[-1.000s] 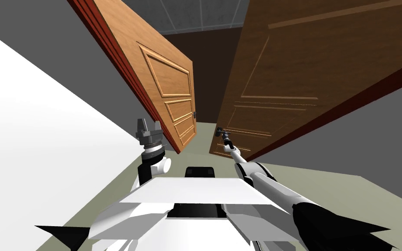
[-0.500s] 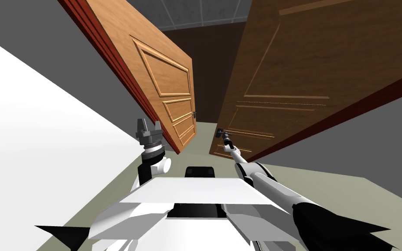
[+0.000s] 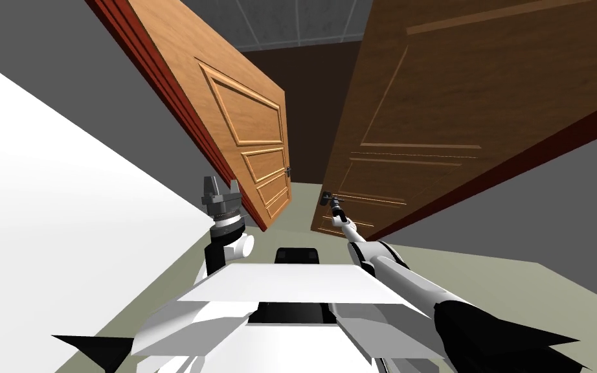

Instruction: Push the door open

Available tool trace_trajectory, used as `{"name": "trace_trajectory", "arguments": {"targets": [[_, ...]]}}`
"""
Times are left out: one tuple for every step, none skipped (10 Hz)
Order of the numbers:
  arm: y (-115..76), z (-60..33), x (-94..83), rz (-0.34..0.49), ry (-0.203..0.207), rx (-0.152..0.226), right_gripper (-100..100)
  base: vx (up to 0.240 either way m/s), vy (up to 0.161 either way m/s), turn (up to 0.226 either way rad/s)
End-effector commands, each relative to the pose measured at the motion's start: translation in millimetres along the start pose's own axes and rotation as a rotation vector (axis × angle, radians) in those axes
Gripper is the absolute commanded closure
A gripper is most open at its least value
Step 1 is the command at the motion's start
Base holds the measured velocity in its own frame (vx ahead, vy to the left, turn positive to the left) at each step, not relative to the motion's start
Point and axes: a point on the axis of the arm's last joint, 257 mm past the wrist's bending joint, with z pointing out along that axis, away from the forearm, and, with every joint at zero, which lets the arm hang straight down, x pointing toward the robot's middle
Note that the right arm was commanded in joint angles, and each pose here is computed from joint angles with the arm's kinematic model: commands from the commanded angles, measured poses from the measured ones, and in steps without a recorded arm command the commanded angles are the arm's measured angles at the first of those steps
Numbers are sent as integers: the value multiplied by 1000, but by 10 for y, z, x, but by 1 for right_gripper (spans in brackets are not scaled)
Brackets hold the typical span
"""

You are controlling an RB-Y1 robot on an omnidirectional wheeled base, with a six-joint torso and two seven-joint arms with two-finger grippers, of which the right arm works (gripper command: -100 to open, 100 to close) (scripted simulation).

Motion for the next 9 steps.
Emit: {"name": "trace_trajectory", "arguments": {"targets": [[106, 38, -75, -4, -19, -21, 100, 149, 30, -54], [115, 43, -100, -4, -29, -23, 100, 170, 52, -90], [123, 48, -128, -5, -41, -25, 100, 182, 30, -64], [132, 52, -158, -6, -53, -27, 100, 196, -3, -50], [140, 56, -189, -6, -66, -29, 100, 214, 6, -79], [148, 60, -222, -7, -79, -30, 100, 192, 45, -76], [155, 63, -256, -7, -94, -32, 100, 187, 56, -90], [155, 63, -256, -7, -94, -32, 100, 122, 20, -53], [163, 67, -308, -8, -116, -34, 100, 138, 9, -37]]}}
